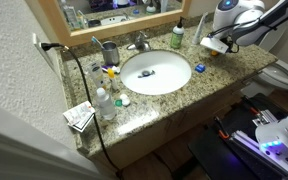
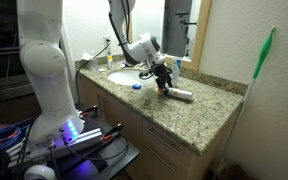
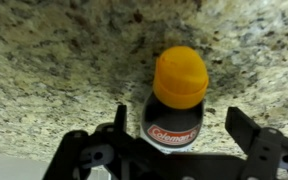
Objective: Put the silver bottle on the right side of the counter upright
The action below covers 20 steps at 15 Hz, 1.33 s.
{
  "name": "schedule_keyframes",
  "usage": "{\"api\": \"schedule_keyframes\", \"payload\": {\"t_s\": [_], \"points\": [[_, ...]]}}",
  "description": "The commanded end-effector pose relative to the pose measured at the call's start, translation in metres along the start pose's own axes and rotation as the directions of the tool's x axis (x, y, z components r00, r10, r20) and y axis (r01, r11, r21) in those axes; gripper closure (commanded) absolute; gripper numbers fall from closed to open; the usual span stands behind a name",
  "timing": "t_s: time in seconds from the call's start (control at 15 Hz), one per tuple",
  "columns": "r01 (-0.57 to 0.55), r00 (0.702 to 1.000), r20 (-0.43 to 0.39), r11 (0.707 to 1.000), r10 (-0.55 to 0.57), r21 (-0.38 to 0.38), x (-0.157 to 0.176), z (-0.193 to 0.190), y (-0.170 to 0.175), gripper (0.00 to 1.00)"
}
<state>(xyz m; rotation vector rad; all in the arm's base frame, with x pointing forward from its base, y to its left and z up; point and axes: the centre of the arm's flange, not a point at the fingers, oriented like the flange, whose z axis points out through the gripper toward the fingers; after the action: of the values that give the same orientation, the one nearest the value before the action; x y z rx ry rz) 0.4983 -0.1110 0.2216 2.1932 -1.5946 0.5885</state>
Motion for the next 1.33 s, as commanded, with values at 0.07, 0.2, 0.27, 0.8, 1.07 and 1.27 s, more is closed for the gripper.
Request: {"api": "schedule_keyframes", "payload": {"t_s": [0.07,0.2,0.27,0.8,1.07,1.27], "points": [[0.003,1.000,-0.004,1.000,-0.003,-0.017,-0.003,0.003,0.001,0.00],[-0.003,1.000,0.002,1.000,0.003,-0.005,-0.002,0.002,0.000,0.25],[-0.003,1.000,0.002,1.000,0.003,-0.005,-0.002,0.002,0.000,0.26],[-0.019,1.000,0.002,1.000,0.019,-0.005,-0.003,0.007,0.002,0.67],[-0.073,0.994,0.084,0.997,0.073,0.004,0.032,-0.009,0.023,0.67],[-0.199,0.954,0.228,0.980,0.193,0.003,0.094,-0.014,0.052,0.67]]}}
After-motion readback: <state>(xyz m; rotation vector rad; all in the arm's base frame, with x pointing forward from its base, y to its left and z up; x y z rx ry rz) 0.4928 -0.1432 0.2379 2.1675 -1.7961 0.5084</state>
